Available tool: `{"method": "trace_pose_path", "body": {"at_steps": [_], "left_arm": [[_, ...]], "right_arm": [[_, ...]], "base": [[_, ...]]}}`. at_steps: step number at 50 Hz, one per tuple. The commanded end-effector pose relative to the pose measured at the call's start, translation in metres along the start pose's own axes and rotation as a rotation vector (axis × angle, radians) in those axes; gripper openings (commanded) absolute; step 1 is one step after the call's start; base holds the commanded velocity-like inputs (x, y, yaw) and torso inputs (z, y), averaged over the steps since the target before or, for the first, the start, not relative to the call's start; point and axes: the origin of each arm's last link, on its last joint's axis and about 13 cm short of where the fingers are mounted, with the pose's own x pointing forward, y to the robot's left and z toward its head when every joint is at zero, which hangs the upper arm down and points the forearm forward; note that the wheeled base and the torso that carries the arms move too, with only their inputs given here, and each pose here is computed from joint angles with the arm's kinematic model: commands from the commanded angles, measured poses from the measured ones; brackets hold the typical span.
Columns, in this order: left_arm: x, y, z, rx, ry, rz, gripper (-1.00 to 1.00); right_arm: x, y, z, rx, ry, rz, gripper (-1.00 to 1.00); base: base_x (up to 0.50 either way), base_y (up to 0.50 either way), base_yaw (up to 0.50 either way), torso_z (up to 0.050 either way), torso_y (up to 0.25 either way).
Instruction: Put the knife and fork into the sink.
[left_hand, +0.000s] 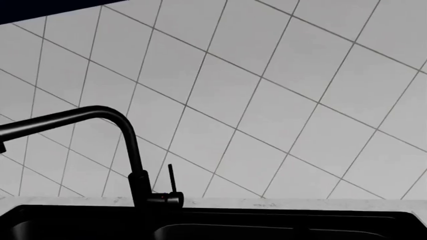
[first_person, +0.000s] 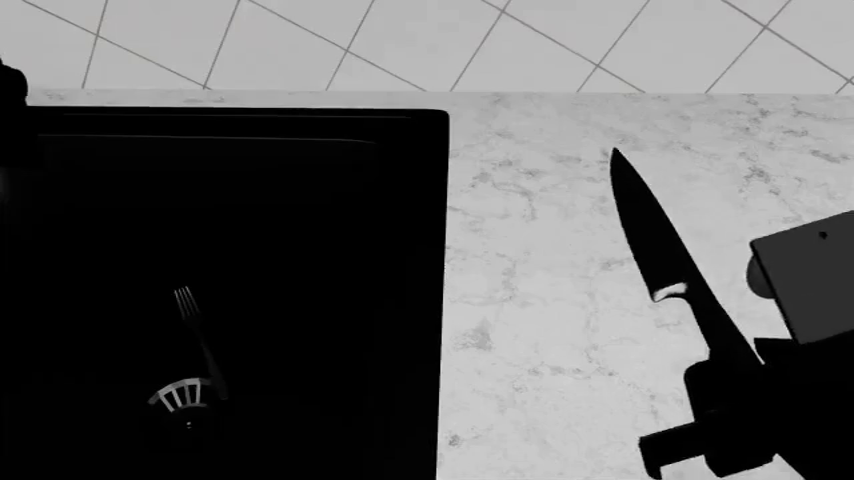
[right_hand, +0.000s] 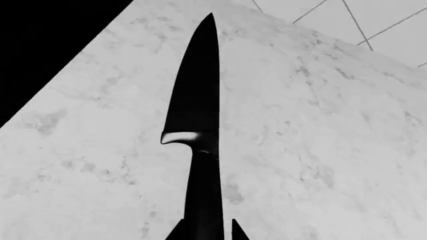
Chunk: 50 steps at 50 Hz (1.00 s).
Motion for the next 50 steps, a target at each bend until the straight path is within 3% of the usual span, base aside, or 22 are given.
{"method": "trace_pose_path", "body": {"at_steps": [1, 18, 37, 50], "left_arm": [[0.002, 0.000, -0.002, -0.003, 0.003, -0.003, 1.00], [0.004, 0.000, -0.004, -0.002, 0.007, -0.007, 1.00], [0.002, 0.000, -0.002, 0.000, 0.003, -0.010, 1.00], [0.004, -0.001, -0.001, 0.001, 0.007, -0.009, 1.00]], "right_arm": [[-0.012, 0.029, 0.055, -0.235, -0.175, 0.135, -1.00], [0.017, 0.078, 0.088, -0.427, -0.205, 0.373, -1.00], [0.060, 0.109, 0.132, -0.539, -0.219, 0.481, -1.00], [0.094, 0.135, 0.140, -0.614, -0.178, 0.545, -1.00]], "base": [[0.00, 0.00, 0.00, 0.000, 0.000], [0.00, 0.00, 0.00, 0.000, 0.000], [0.00, 0.00, 0.00, 0.000, 0.000], [0.00, 0.00, 0.00, 0.000, 0.000]]}}
